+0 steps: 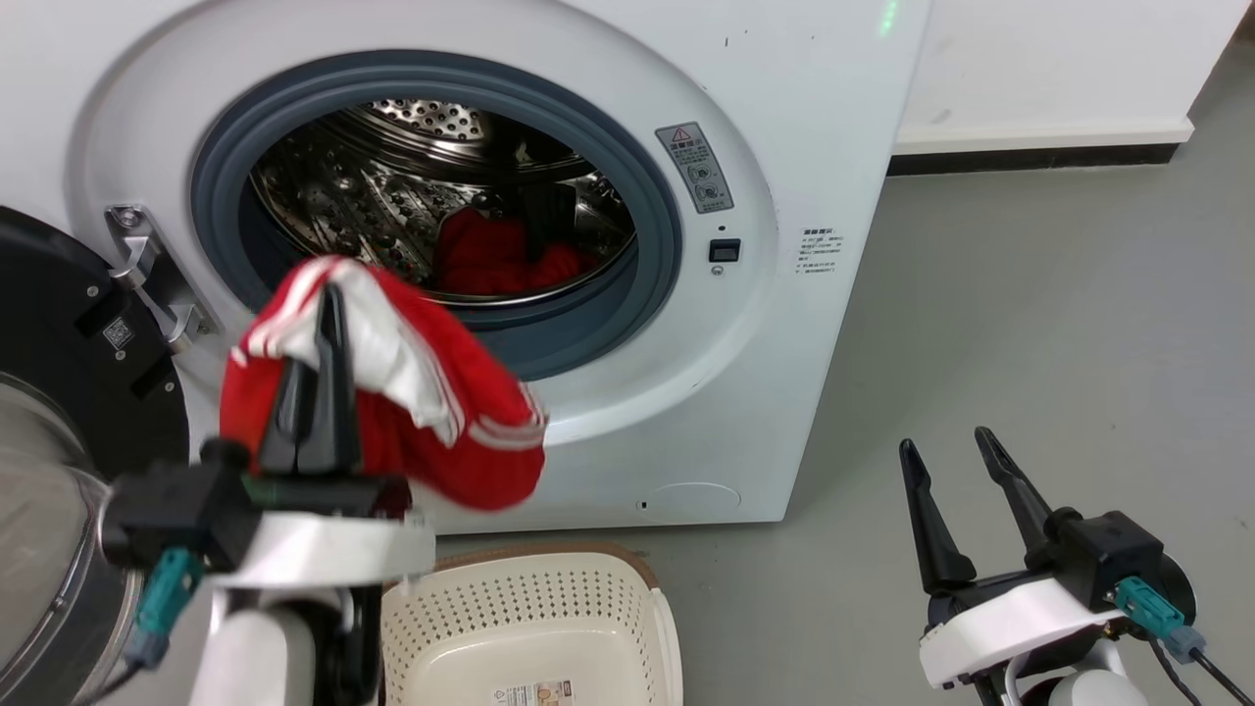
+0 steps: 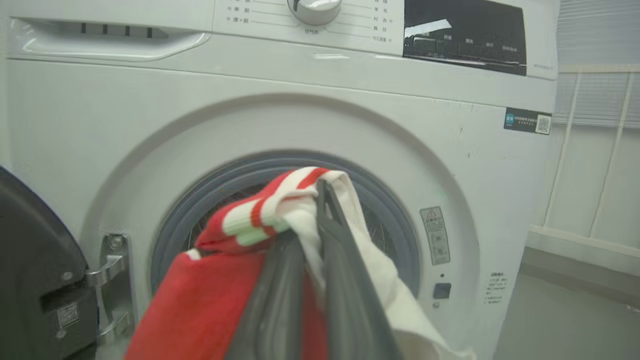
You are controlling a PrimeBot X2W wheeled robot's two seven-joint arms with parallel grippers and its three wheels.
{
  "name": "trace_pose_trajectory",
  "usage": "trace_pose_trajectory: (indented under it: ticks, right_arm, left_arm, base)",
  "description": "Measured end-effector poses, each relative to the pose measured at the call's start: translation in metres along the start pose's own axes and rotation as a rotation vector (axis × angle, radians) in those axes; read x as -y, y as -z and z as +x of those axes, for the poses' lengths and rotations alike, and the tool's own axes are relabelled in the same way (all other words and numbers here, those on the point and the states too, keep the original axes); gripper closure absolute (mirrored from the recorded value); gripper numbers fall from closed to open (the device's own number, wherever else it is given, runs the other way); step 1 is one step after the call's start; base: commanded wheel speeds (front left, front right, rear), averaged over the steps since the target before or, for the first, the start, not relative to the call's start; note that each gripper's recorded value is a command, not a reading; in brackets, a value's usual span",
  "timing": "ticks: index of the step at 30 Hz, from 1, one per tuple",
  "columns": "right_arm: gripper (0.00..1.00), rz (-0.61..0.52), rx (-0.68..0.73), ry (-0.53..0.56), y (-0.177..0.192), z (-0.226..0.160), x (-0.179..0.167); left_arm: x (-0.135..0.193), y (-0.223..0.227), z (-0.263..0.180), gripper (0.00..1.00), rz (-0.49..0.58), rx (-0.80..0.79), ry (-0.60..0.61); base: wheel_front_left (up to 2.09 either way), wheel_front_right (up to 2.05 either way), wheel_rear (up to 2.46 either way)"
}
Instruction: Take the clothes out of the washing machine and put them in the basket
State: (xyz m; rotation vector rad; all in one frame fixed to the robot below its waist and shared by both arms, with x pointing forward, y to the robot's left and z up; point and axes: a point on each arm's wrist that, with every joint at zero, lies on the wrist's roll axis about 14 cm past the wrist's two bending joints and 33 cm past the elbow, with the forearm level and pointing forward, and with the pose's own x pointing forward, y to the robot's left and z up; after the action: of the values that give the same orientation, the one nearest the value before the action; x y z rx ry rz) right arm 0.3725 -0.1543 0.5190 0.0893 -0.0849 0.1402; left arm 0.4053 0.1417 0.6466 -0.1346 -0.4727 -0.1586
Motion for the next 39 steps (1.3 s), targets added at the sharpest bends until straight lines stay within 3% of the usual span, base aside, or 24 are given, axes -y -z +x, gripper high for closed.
trace_pose_trajectory:
  ticks: [6,17,27,39]
  right_arm:
    - [0.0,-0.003,-0.025,-0.011,0.007,0.005,-0.003]
    - [0.0,-0.003,-0.075,-0.029,0.029,0.029,-0.004]
    - [0.0,0.0,-0.151,-0.038,0.067,0.054,-0.001]
    - [0.0,0.004,-0.23,-0.033,0.117,0.077,0.01]
  left_arm:
    - [-0.013,0.049,-0.048,1.0,-0.036,-0.195,-0.101]
    - [-0.016,0.182,-0.135,1.0,-0.134,-0.65,-0.201]
    - [-0.023,0.274,-0.149,1.0,-0.173,-0.896,-0.214]
    - [-0.048,0.368,-0.18,1.0,-0.166,-1.161,-0.325]
  base:
    - [0.0,0.0,0.0]
    - [0.0,0.0,0.0]
    - [0.0,0.0,0.0]
    - [0.0,0.0,0.0]
